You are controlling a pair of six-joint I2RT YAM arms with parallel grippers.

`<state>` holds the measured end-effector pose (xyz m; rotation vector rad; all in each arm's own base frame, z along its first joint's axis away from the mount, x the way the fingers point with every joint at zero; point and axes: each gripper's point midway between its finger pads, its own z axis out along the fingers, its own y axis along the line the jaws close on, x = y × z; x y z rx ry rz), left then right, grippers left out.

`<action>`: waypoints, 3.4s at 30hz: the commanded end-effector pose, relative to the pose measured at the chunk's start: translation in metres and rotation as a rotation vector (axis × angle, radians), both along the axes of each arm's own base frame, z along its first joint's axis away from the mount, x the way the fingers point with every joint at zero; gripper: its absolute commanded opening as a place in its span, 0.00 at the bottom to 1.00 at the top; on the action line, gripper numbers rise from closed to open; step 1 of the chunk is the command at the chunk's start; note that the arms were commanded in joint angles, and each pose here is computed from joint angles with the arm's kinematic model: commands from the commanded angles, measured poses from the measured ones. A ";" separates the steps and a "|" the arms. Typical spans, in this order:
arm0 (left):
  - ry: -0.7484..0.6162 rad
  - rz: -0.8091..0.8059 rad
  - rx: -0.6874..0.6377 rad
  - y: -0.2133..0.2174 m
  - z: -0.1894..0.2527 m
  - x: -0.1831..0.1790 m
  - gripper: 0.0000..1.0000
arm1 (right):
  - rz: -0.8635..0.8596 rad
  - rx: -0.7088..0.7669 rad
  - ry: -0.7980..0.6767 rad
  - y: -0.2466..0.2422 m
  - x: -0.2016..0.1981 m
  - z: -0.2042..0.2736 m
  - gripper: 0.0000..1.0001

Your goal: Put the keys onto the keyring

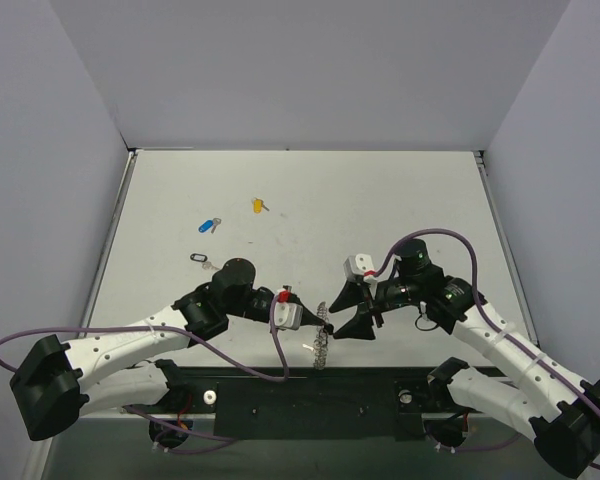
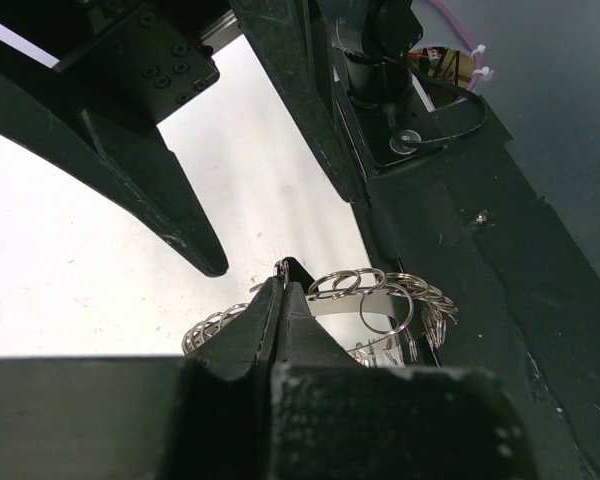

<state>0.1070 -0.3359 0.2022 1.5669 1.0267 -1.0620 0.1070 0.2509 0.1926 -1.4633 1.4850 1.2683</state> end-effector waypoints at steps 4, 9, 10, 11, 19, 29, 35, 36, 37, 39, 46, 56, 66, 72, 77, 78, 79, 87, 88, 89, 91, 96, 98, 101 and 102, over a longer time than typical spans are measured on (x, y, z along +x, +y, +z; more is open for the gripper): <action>-0.074 -0.057 -0.106 -0.006 0.042 -0.006 0.00 | 0.064 0.080 -0.094 0.007 -0.003 0.006 0.55; -0.079 -0.053 -0.121 -0.007 0.043 -0.005 0.00 | 0.074 0.082 -0.084 0.009 -0.006 0.003 0.55; -0.078 -0.053 -0.122 -0.007 0.044 -0.005 0.00 | 0.080 0.083 -0.081 0.009 -0.008 0.003 0.55; -0.081 -0.054 -0.125 -0.008 0.044 -0.006 0.00 | 0.083 0.081 -0.077 0.009 -0.008 0.002 0.55; -0.083 -0.028 -0.128 -0.007 0.042 -0.002 0.00 | 0.097 0.098 -0.078 0.011 -0.011 0.007 0.50; -0.060 0.031 -0.149 -0.002 0.042 0.003 0.00 | 0.021 0.062 -0.076 0.002 0.000 0.004 0.48; 0.035 0.093 -0.222 -0.001 0.043 0.005 0.00 | -0.026 0.064 -0.120 0.000 0.010 0.010 0.45; 0.034 0.107 -0.264 -0.001 0.051 0.007 0.00 | -0.035 0.074 -0.130 0.001 0.013 0.012 0.44; 0.074 0.133 -0.262 0.000 0.045 0.009 0.00 | -0.046 0.075 -0.134 0.001 0.015 0.013 0.43; 0.130 0.178 -0.302 0.002 0.046 0.013 0.00 | -0.061 0.075 -0.139 0.000 0.018 0.014 0.40; 0.325 0.314 -0.455 0.011 0.057 0.027 0.00 | -0.145 0.019 -0.190 -0.008 0.031 0.006 0.29; 0.540 0.391 -0.629 0.010 0.070 0.046 0.00 | -0.558 -0.129 -0.281 -0.044 0.102 0.020 0.32; 0.545 0.434 -0.752 0.008 0.089 0.064 0.00 | -0.507 -0.331 -0.001 -0.077 0.090 0.061 0.39; 0.565 0.451 -0.745 0.003 0.091 0.070 0.00 | -0.338 -0.563 0.009 -0.116 0.062 0.077 0.44; 0.588 0.472 -0.749 0.000 0.096 0.076 0.00 | -0.156 -0.440 -0.018 -0.100 0.037 0.076 0.50; 0.594 0.486 -0.754 -0.001 0.096 0.079 0.00 | -0.143 -0.422 0.002 -0.097 0.034 0.068 0.51; 0.608 0.485 -0.758 -0.001 0.098 0.079 0.00 | -0.137 -0.357 -0.028 -0.088 0.038 0.072 0.51; 0.682 0.539 -0.733 -0.013 0.097 0.084 0.00 | -0.309 -0.228 -0.035 -0.060 0.093 0.056 0.48; 0.699 0.537 -0.729 -0.015 0.097 0.084 0.00 | -0.333 -0.203 -0.036 -0.055 0.101 0.059 0.48; 0.705 0.542 -0.732 -0.016 0.097 0.085 0.00 | -0.339 -0.195 -0.033 -0.052 0.105 0.057 0.48; 0.724 0.533 -0.728 -0.022 0.097 0.084 0.00 | -0.373 -0.165 -0.027 -0.045 0.114 0.058 0.48; 0.782 0.535 -0.751 -0.032 0.105 0.085 0.00 | -0.302 -0.094 -0.014 -0.036 0.103 0.066 0.46; 0.804 0.540 -0.761 -0.035 0.106 0.086 0.00 | -0.273 -0.088 -0.018 -0.036 0.094 0.065 0.46; 0.823 0.558 -0.788 -0.034 0.110 0.086 0.00 | -0.225 -0.081 -0.020 -0.041 0.079 0.064 0.45; 0.826 0.569 -0.800 -0.032 0.111 0.086 0.00 | -0.213 -0.078 -0.020 -0.042 0.076 0.065 0.45</action>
